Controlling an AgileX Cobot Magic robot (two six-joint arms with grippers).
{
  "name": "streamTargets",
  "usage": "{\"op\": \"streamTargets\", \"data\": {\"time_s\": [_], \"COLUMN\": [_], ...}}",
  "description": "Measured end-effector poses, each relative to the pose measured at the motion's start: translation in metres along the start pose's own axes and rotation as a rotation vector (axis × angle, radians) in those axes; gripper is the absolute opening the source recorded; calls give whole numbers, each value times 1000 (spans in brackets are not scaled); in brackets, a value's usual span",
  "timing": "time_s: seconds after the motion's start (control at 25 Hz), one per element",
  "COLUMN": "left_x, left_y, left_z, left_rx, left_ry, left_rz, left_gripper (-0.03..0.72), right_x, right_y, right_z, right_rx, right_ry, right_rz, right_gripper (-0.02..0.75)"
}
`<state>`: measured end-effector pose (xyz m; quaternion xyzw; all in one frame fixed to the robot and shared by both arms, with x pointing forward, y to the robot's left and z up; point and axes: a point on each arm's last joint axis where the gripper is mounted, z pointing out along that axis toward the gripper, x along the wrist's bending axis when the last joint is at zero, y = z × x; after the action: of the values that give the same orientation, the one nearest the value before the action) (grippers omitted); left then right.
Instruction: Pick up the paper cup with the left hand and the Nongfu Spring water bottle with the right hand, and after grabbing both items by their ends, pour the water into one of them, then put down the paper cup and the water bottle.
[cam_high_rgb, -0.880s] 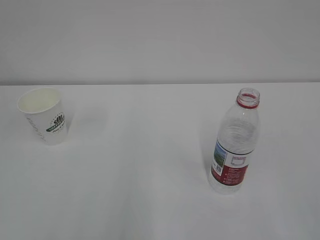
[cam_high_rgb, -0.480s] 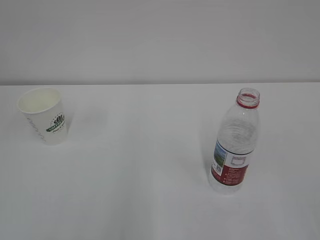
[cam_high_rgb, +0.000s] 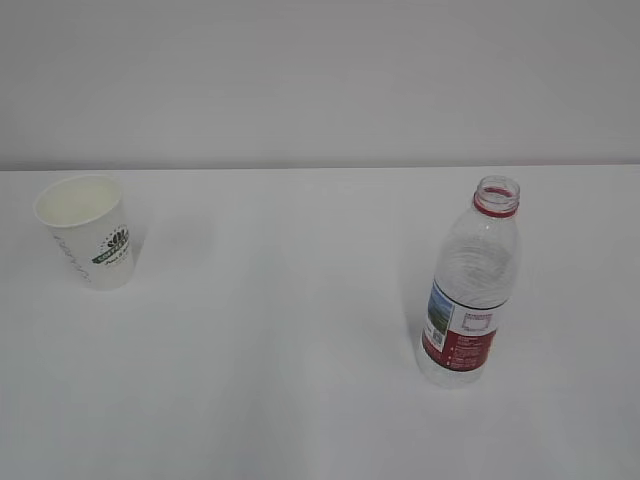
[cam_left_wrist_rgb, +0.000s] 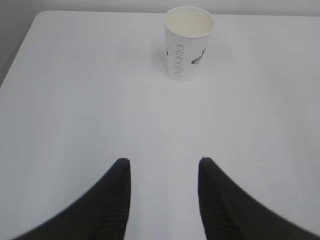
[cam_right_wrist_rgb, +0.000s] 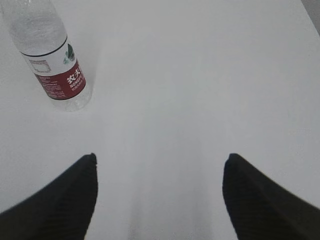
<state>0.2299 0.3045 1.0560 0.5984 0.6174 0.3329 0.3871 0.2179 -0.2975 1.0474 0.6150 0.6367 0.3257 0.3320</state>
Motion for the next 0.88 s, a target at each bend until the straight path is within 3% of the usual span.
{"op": "streamTargets", "data": {"time_s": [0.88], "left_x": [0], "left_y": [0], "left_z": [0], "left_rx": [0], "left_ry": [0], "left_rz": [0], "left_gripper": [327], "right_x": [0], "right_y": [0], "right_z": [0], "right_rx": [0], "right_ry": [0], "right_rz": [0], "right_gripper": [587]}}
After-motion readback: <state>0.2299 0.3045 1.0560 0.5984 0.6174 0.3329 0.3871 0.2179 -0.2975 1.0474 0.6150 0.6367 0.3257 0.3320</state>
